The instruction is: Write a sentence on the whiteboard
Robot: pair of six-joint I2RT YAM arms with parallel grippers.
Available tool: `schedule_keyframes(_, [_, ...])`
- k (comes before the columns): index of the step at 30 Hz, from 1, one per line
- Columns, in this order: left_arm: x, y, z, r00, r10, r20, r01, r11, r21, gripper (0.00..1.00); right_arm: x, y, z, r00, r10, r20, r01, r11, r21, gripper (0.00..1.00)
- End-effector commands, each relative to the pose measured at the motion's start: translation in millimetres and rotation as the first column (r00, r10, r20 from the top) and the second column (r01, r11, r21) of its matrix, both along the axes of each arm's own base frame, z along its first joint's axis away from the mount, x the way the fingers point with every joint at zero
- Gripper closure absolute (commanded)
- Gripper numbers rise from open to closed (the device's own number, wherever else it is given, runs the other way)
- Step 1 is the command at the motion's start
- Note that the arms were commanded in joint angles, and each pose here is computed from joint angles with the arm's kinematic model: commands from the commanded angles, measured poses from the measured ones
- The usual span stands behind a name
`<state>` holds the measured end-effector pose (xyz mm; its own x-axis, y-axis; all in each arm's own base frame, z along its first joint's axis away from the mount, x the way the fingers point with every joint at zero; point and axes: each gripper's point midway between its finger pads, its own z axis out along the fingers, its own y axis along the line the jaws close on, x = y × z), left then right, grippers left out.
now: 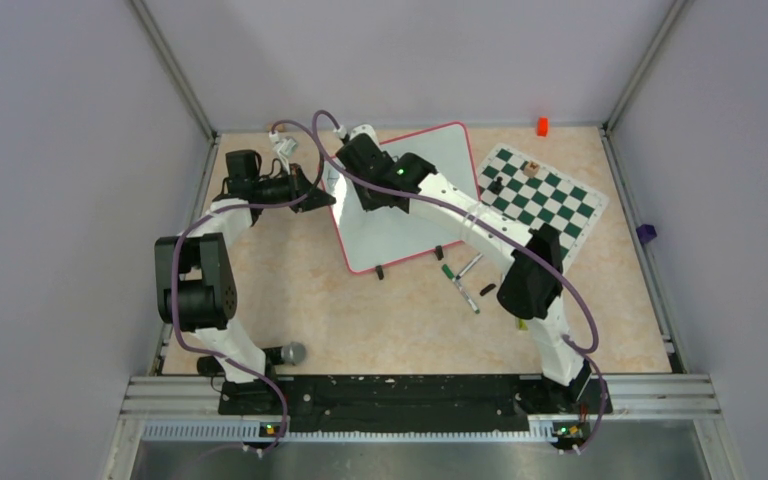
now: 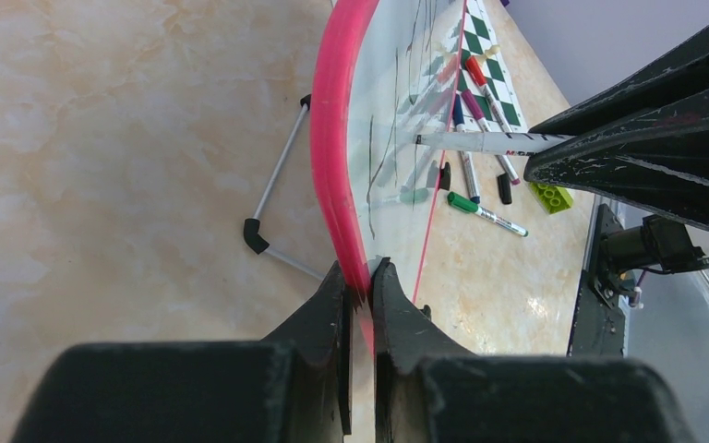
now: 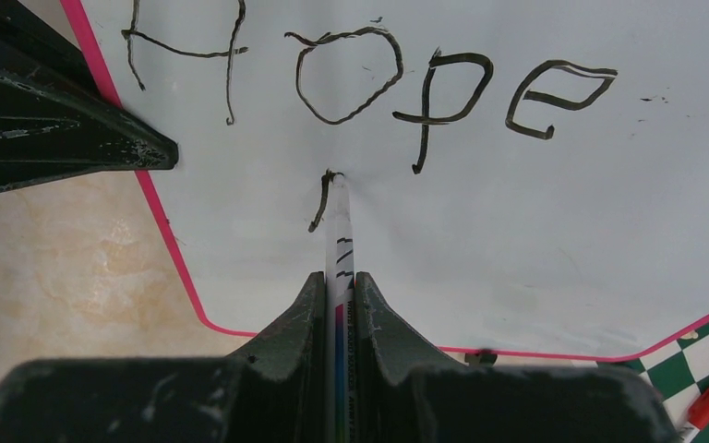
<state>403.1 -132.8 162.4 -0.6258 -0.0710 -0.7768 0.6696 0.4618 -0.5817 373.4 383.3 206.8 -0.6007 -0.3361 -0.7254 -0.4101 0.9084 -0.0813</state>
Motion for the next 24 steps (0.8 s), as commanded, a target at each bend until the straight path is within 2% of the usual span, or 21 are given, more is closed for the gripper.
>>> schedule_keyframes(1, [9,2,-37,0.999,0.03,0.042,-0.036,0.99,0.139,1.0,16,-12,11,0.996,-0.066,0.052,0.067,0.998,-0.005,1.0])
schedule_keyframes(11, [9,3,-37,0.999,0.031,0.041,-0.036,0.99,0.139,1.0,13,-26,2,0.996,-0.08,0.042,0.082,0.995,-0.047,1.0])
schedule_keyframes(24, [9,2,-38,0.999,0.03,0.041,-0.035,0.99,0.139,1.0,-1,-25,-10,0.999,-0.03,-0.019,0.029,0.998,-0.049,1.0])
